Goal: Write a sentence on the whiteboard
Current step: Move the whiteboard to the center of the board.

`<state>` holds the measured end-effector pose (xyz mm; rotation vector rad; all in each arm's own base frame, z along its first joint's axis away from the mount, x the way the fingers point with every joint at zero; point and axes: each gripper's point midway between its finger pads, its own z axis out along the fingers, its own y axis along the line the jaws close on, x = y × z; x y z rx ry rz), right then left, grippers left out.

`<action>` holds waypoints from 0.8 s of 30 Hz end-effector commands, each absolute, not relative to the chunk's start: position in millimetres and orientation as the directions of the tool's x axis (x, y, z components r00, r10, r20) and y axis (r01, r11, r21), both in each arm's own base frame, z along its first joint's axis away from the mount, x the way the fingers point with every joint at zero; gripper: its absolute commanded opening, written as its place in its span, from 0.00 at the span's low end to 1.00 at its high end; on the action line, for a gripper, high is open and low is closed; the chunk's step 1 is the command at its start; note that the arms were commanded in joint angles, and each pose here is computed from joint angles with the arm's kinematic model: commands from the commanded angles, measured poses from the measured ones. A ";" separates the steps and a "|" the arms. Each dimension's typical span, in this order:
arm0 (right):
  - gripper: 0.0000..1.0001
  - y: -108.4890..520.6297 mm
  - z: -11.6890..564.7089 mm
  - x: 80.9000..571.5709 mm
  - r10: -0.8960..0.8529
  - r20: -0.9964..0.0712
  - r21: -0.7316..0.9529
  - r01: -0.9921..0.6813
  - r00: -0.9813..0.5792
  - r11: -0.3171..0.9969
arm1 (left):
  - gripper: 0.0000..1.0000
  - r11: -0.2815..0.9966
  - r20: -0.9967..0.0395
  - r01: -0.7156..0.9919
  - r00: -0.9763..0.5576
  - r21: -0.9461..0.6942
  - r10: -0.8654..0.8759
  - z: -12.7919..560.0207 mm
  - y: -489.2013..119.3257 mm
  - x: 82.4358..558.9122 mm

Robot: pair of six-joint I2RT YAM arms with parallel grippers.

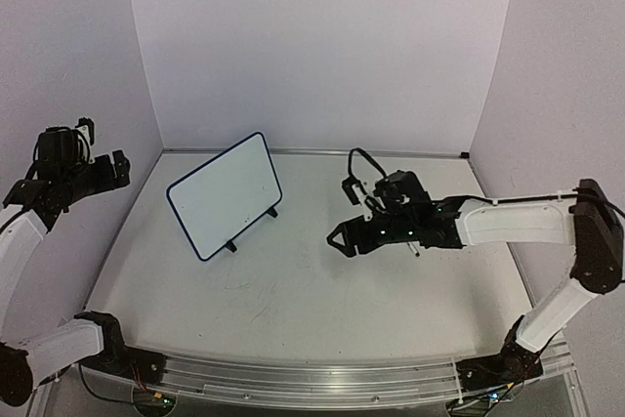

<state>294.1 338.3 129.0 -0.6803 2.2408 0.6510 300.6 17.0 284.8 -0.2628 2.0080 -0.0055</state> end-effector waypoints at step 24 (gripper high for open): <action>0.56 494.9 4.0 433.2 -0.401 -0.721 0.113 -0.667 -0.565 0.737 | 0.99 0.984 -0.898 -0.068 -0.401 -0.165 -0.178 288.9 -2.7 309.8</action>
